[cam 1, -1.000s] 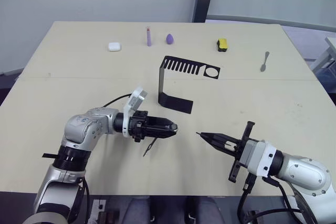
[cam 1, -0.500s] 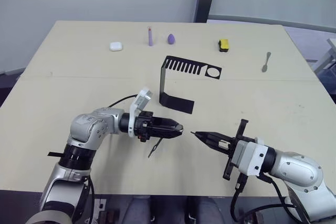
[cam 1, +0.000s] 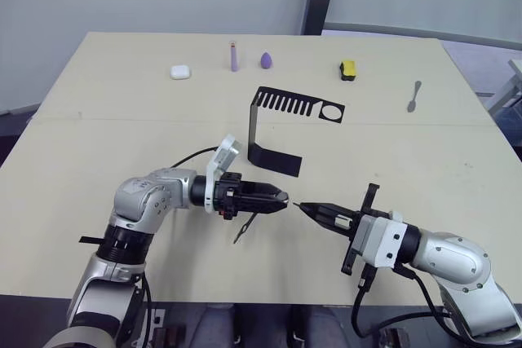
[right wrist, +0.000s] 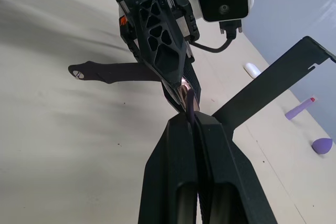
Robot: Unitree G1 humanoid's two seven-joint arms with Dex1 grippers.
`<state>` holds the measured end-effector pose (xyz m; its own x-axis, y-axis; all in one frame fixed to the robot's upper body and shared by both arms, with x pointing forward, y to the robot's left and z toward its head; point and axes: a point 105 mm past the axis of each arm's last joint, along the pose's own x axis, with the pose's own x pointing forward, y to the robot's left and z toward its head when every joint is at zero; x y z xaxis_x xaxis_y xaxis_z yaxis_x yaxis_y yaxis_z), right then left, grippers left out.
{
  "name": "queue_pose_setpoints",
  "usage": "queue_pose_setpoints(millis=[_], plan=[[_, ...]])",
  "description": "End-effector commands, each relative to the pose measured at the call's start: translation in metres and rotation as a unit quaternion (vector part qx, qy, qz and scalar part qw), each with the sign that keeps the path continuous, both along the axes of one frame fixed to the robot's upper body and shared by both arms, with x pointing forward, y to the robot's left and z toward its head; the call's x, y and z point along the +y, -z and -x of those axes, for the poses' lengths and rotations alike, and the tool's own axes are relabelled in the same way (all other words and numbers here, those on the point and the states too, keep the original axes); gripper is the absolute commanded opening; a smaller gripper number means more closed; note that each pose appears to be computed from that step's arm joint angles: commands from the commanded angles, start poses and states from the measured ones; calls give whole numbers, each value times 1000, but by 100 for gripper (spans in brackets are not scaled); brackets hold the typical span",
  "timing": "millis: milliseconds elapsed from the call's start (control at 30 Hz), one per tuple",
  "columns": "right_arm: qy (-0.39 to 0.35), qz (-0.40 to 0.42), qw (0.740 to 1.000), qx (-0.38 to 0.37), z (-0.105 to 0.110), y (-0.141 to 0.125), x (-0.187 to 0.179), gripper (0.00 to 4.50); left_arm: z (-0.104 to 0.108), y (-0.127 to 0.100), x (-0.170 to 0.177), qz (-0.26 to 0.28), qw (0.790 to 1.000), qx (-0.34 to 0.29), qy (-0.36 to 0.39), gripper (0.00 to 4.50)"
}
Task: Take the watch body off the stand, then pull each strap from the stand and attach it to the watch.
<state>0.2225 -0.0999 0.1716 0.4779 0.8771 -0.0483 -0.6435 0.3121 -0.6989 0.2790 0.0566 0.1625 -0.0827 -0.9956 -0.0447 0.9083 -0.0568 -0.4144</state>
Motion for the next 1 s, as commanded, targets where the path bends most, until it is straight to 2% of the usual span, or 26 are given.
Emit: queue_pose_setpoints(millis=[33,600,1000], plan=[[-5,-10,1000,-23,3,-7,3,0,2,-9,-3,9,1000,-14,8,161],[3,-13,1000,-20,-1,-4,0,0,7,-7,-8,6,1000,-16,20,161],[7,-17,1000,-15,-1,-2,0,0,1,-7,-11,6,1000,-12,-4,161]])
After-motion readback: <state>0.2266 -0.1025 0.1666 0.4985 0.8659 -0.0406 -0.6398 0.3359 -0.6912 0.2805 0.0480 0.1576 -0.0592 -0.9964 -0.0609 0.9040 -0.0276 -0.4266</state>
